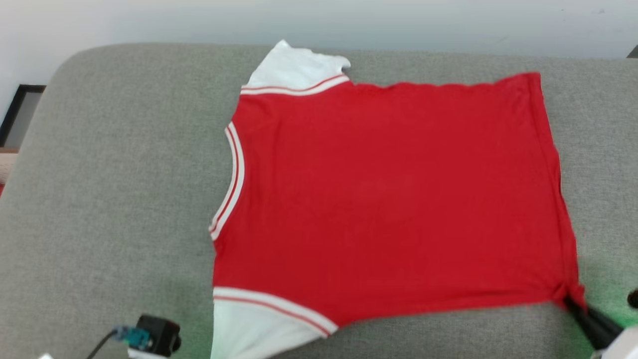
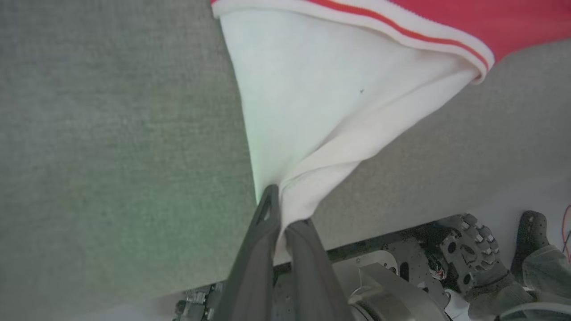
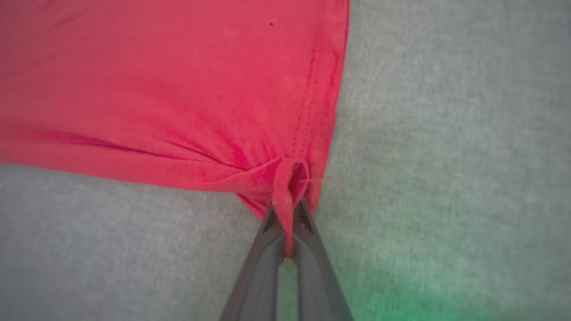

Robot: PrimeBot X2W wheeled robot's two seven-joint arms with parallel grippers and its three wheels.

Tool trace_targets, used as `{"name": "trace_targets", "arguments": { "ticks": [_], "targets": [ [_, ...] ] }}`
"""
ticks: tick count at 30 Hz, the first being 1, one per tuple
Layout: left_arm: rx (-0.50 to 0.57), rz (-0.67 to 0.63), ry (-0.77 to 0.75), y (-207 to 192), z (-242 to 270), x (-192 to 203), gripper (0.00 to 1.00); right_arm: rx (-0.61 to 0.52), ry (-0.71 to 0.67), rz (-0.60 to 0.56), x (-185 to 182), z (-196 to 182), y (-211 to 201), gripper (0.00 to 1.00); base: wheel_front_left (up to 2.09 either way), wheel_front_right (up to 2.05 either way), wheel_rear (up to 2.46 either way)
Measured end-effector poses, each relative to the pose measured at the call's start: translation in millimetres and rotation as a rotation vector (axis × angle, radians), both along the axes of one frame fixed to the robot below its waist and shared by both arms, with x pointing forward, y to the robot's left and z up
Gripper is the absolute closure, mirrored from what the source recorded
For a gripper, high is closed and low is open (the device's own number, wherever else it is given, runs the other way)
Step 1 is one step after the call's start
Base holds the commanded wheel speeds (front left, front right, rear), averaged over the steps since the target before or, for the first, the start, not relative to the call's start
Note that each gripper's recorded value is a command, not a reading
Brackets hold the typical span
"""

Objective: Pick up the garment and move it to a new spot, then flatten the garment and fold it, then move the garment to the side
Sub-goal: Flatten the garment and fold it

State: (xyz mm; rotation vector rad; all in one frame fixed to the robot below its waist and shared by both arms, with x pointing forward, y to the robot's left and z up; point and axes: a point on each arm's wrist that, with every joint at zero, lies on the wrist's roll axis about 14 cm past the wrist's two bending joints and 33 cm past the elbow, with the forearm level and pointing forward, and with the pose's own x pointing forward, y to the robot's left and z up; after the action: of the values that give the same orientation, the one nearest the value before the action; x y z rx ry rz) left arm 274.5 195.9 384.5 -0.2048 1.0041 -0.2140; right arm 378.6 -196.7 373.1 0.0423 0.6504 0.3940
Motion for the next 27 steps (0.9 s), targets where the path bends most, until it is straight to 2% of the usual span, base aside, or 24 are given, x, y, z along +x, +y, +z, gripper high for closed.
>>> {"name": "trace_targets", "arguments": {
  "ticks": [6, 12, 15, 20, 27],
  "targets": [
    [0.017, 0.023, 0.035, 3.0, 3.4, -13.3, 1.0, 0.027, 0.081, -0.018, -35.4, -3.3, 8.3, 1.0, 0.0, 0.0, 0.0],
    [0.094, -0.044, -0.114, 14.8, 37.4, 29.2, 1.0, 0.023, 0.075, -0.025, -42.4, 9.7, 13.0, 1.0, 0.0, 0.0, 0.0],
    [0.153, -0.094, -0.218, 21.4, 64.0, 62.2, 1.0, 0.022, 0.047, -0.016, -33.5, 24.2, 16.0, 1.0, 0.0, 0.0, 0.0],
    [0.216, -0.198, -0.343, 19.6, 100.4, 110.7, 1.0, -0.02, -0.044, 0.009, 4.0, 53.9, 15.0, 1.0, 0.0, 0.0, 0.0],
    [0.216, -0.283, -0.409, 5.4, 113.3, 170.1, 1.0, -0.061, -0.1, 0.031, 52.5, 68.2, 15.9, 1.0, 0.0, 0.0, 0.0]
  ]
}}
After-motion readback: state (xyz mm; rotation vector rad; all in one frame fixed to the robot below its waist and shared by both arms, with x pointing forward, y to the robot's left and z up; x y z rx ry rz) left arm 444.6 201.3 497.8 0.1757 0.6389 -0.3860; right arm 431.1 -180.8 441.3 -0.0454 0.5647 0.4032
